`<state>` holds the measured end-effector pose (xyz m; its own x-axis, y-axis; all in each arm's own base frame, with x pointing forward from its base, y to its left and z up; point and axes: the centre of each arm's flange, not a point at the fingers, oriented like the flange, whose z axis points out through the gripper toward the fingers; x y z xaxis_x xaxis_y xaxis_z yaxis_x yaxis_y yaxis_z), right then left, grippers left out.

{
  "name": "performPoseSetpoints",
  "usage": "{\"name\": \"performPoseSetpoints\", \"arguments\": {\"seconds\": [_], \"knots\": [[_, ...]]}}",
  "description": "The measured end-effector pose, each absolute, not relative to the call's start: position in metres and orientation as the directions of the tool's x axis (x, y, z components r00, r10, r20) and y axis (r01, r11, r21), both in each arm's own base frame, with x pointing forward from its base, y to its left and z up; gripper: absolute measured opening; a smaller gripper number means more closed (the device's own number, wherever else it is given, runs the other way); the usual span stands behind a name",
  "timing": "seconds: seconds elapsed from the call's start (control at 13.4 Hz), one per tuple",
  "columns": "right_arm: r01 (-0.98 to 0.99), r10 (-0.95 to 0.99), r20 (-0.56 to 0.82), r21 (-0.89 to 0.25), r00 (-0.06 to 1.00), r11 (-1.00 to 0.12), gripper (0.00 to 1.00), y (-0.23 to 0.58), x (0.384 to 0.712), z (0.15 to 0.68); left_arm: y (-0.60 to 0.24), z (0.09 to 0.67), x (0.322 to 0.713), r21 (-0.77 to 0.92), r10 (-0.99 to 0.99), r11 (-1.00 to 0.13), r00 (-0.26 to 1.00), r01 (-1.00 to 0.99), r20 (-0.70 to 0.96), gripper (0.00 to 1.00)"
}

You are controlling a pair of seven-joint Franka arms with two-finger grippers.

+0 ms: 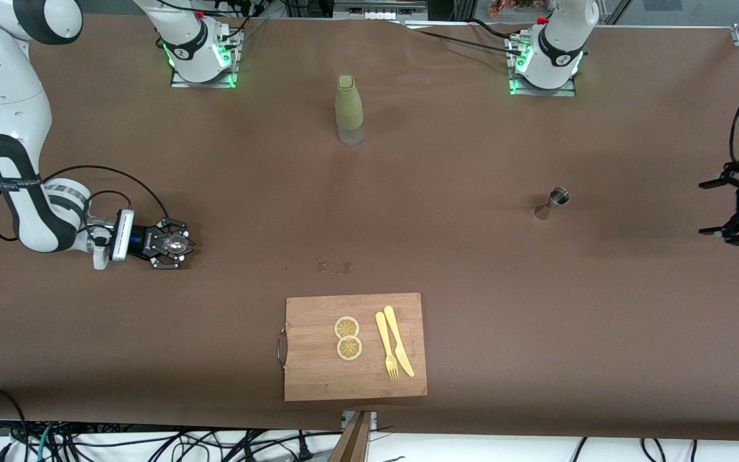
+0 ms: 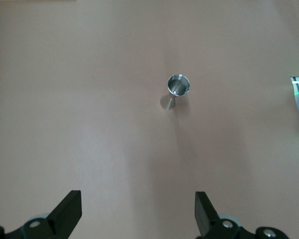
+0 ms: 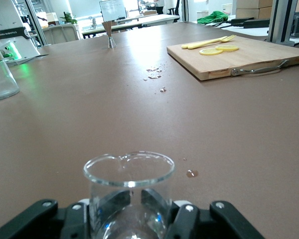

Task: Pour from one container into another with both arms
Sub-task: 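Set down the jigger and glass cup, opening both grippers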

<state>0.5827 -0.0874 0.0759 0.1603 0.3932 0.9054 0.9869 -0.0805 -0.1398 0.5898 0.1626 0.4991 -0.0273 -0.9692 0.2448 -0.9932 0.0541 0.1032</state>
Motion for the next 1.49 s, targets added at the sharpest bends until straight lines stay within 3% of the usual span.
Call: {"name": "performPoseSetpoints", "arguments": {"seconds": [0.22, 0.52, 0.75, 0.97, 1.2, 1.49], "knots": [[0.987, 0.397, 0.904, -0.138, 0.16, -0.084, 0.28, -0.088, 0.583, 0.076, 0.121, 0.55, 0.574, 0.109, -0.99, -0.117, 0.125, -0.987, 0.07, 1.0], [0.988, 0.399, 0.904, -0.133, 0.155, -0.084, 0.69, -0.091, 0.583, 0.077, 0.088, 0.575, 0.555, 0.151, -0.87, -0.491, 0.491, -0.858, -0.04, 1.0], [0.988, 0.408, 0.901, -0.123, 0.15, -0.091, 0.98, -0.097, 0.584, 0.078, 0.061, 0.583, 0.552, 0.14, -0.725, -0.688, 0.683, -0.712, -0.086, 1.0], [0.989, 0.418, 0.897, -0.109, 0.141, -0.099, 1.0, -0.105, 0.588, 0.084, 0.032, 0.588, 0.552, 0.108, -0.558, -0.83, 0.822, -0.548, -0.115, 1.0], [0.99, 0.426, 0.895, -0.096, 0.132, -0.106, 1.0, -0.111, 0.591, 0.091, -0.006, 0.592, 0.549, 0.058, -0.265, -0.964, 0.952, -0.259, -0.154, 1.0], [0.991, 0.444, 0.89, -0.061, 0.107, -0.116, 1.0, -0.121, 0.598, 0.112, -0.024, 0.606, 0.546, 0.022, -0.098, -0.995, 0.984, -0.096, -0.149, 1.0]]}}
